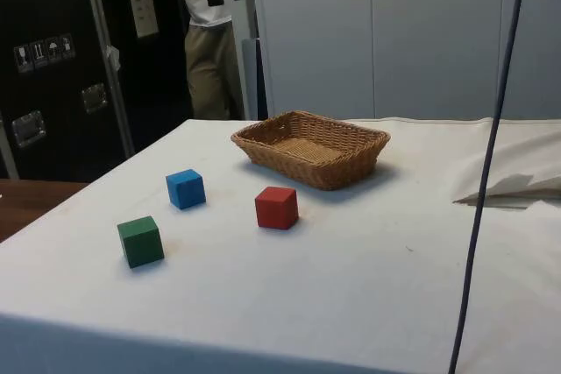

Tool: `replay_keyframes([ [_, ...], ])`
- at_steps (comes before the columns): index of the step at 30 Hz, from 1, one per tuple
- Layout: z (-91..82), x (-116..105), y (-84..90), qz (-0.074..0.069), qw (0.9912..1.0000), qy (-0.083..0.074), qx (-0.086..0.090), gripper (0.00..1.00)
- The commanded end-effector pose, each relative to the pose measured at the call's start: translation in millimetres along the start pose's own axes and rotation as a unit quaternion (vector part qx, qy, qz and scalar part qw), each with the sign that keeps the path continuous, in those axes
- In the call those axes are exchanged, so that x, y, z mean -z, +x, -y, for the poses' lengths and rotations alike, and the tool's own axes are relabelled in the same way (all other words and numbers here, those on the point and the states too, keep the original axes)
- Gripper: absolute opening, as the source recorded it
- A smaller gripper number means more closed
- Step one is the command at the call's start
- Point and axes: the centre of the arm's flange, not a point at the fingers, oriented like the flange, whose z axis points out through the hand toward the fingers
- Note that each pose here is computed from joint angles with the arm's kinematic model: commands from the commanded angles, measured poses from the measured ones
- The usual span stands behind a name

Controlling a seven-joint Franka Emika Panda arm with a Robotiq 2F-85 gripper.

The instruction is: Pick up the blue cube and place it into the basket.

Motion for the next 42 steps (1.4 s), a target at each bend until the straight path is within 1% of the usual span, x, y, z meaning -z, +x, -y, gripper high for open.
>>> replay_keyframes([
  [1, 1.1, 0.2, 1.4, 0.000, 1.00000, 0.000, 0.001, 1.00],
  [2, 5.0, -0.8, 6.1, 0.002, 1.00000, -0.001, 0.001, 1.00],
  [5, 8.4, -0.6, 11.7, 0.001, 0.99999, -0.002, 0.003, 1.00],
  [8, 12.5, -1.2, 20.8, 0.000, 0.99998, -0.002, 0.006, 1.00],
  [9, 10.4, -0.5, 19.5, -0.004, 0.99996, -0.001, 0.007, 1.00],
  [10, 13.8, -1.3, 23.2, -0.001, 0.99997, -0.002, 0.008, 1.00],
  [17, 17.0, -4.8, 39.1, -0.005, 0.99991, -0.001, 0.012, 1.00],
  [18, 17.1, -3.3, 37.8, -0.007, 0.99989, -0.001, 0.013, 1.00],
  [19, 17.1, -5.9, 40.9, -0.005, 0.99991, -0.001, 0.012, 1.00],
  [25, 16.6, -15.3, 50.9, -0.005, 0.99992, 0.002, 0.011, 1.00],
  [27, 16.7, -13.0, 48.1, -0.004, 0.99992, -0.001, 0.012, 1.00],
  [29, 16.8, -20.2, 55.3, -0.006, 0.99993, 0.003, 0.009, 1.00],
  [36, 15.7, -27.8, 64.4, -0.007, 0.99996, 0.002, -0.005, 1.00],
  [37, 15.9, -26.8, 63.4, -0.007, 0.99997, 0.000, 0.000, 1.00],
  [38, 15.7, -29.2, 65.5, -0.007, 0.99991, 0.002, -0.011, 1.00],
  [42, 16.2, -34.0, 66.9, -0.005, 0.99965, 0.001, -0.026, 1.00],
])
